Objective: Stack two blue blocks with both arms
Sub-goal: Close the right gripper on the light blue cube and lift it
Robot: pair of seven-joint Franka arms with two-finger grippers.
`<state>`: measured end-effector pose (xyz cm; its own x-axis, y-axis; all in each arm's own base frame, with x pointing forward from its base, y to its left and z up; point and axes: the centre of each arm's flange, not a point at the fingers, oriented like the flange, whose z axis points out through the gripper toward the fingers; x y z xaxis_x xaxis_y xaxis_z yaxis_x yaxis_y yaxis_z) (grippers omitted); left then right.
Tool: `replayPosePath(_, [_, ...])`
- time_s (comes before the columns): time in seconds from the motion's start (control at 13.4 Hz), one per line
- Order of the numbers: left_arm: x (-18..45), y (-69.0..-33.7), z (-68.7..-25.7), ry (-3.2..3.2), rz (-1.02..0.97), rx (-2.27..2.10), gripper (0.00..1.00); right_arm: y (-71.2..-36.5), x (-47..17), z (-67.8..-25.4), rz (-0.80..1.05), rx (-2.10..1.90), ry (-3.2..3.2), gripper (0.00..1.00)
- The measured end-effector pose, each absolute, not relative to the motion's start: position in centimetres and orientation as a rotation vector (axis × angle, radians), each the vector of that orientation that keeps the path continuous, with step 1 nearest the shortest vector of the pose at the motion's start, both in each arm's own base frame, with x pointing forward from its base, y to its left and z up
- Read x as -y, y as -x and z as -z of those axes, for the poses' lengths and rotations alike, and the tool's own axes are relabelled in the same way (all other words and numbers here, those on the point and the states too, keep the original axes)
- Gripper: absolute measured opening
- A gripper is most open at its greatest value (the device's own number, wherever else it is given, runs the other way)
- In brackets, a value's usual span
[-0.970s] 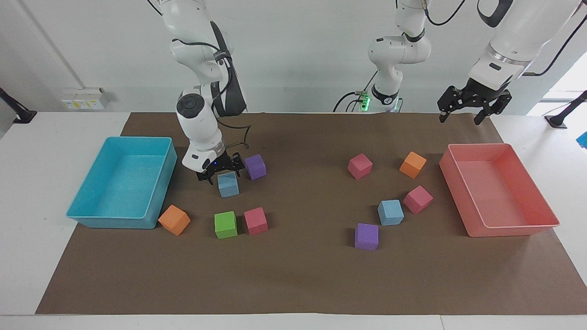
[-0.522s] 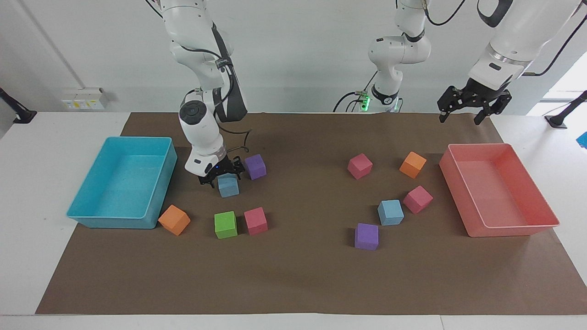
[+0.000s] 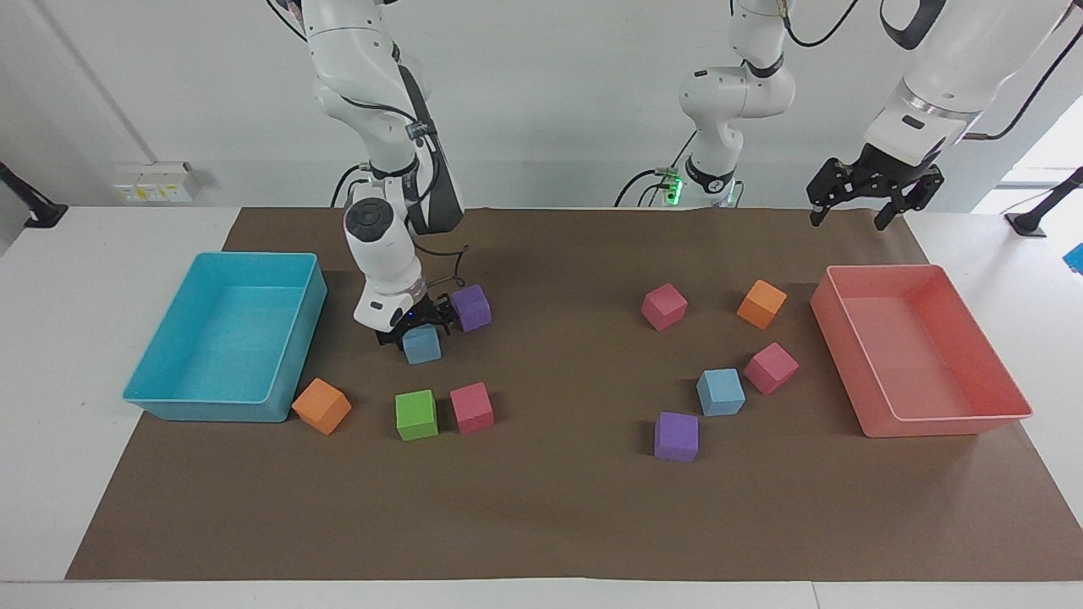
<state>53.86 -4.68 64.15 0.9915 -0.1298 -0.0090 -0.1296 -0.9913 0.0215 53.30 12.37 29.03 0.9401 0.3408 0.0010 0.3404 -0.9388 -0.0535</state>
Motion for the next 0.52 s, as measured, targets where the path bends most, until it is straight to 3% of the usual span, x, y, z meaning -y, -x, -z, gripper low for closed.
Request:
replayPosePath(0.15, [4.68,-53.86,-64.15,-3.114,0.016,0.203,1.0,-53.34,-12.32,-29.08,-0.011,0.528,3.043,0.68])
replayPosePath(0.22, [4.68,-53.86,-64.15,-3.114,0.016,0.203,1.0,-53.35,-12.3,-29.1,-0.01,0.522,3.043,0.63])
replayPosePath(0.52, [4.69,-53.86,-64.16,-3.114,0.016,0.203,1.0,-53.4,-12.29,-29.15,-0.008,0.512,3.044,0.63])
